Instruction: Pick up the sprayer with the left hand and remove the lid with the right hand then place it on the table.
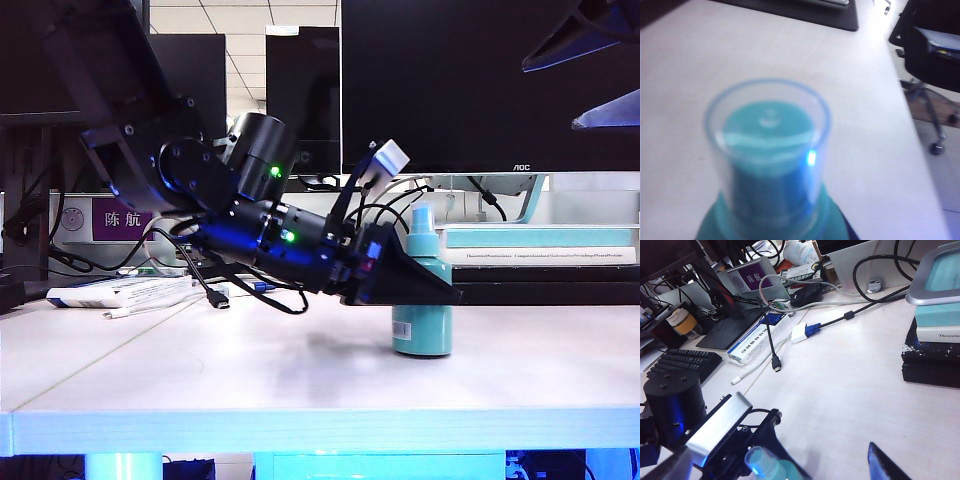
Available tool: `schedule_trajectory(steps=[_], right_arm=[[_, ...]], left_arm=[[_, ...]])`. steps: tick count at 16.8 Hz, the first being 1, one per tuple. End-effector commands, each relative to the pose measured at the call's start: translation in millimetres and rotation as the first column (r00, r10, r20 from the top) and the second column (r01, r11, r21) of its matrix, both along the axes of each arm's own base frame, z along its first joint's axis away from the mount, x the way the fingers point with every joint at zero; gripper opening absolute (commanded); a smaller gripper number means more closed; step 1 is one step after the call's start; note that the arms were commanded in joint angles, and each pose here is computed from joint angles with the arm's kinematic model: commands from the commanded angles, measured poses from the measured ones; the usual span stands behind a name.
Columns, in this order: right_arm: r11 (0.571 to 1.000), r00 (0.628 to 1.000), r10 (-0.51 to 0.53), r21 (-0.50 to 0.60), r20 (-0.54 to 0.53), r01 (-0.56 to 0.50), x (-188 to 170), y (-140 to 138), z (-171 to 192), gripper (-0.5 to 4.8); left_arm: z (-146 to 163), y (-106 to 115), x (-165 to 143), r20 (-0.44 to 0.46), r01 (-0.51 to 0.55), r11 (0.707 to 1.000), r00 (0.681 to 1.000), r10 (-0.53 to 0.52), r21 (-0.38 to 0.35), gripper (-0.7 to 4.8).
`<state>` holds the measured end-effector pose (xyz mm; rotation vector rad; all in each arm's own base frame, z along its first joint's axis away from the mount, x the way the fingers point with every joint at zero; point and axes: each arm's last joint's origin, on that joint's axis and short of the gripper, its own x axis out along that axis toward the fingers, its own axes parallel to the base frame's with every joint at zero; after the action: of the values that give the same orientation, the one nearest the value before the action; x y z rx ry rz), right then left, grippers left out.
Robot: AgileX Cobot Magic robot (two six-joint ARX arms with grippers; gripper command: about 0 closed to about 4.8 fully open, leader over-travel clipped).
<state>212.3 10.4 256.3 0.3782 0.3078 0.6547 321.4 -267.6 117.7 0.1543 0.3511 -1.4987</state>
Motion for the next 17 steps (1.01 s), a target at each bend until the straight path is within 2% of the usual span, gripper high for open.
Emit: schedule_trajectory(steps=[1,5,7,9,11,12,14,15,17], right_arm=[[1.000,1.000,0.016,0.002,0.000,-0.016,-0.5,0.4,1.7,4.79],[0.989,0.986,0.144,0.050,-0.088,-0.140,-5.1,4.3,-5.3,4.79],[0.967,0.963,0.249,0.083,-0.099,-0.242,-7.8,8.7,-6.1,4.79],[0.931,0.930,0.358,0.109,-0.085,-0.348,-10.4,15.0,-4.9,4.79],[0.896,0.897,0.438,0.119,-0.067,-0.428,-12.5,22.7,-3.6,4.79],[0.872,0.872,0.486,0.094,-0.051,-0.480,-14.7,37.1,-3.4,4.79],[0.869,0.870,0.491,0.089,-0.042,-0.486,-14.7,38.1,-2.9,4.79],[0.854,0.855,0.515,0.115,-0.050,-0.508,-15.5,38.5,-2.1,4.79],[0.829,0.830,0.554,0.139,-0.061,-0.543,-17.3,42.7,-1.8,4.79]], left_arm=[[26.4,7.5,-10.8,-0.098,0.058,0.998,0.994,-0.055,0.033,-0.06],[73.3,23.3,-22.3,-0.120,0.136,0.991,0.983,-0.137,-0.021,-0.06],[89.8,30.5,-27.8,-0.169,0.209,0.975,0.961,-0.220,-0.082,-0.06],[91.0,32.6,-28.1,-0.231,0.244,0.962,0.936,-0.266,-0.120,-0.06],[88.6,36.4,-27.8,-0.278,0.238,0.965,0.925,-0.261,-0.112,-0.06],[88.4,31.7,-39.5,-0.422,0.350,0.917,0.814,-0.398,-0.190,-0.06],[89.4,21.5,-48.0,-0.421,0.391,0.899,0.794,-0.438,-0.198,-0.06],[89.6,8.0,-59.5,-0.407,0.424,0.886,0.787,-0.463,-0.188,-0.06],[89.8,5.9,-61.1,-0.415,0.422,0.888,0.786,-0.459,-0.183,-0.06]])
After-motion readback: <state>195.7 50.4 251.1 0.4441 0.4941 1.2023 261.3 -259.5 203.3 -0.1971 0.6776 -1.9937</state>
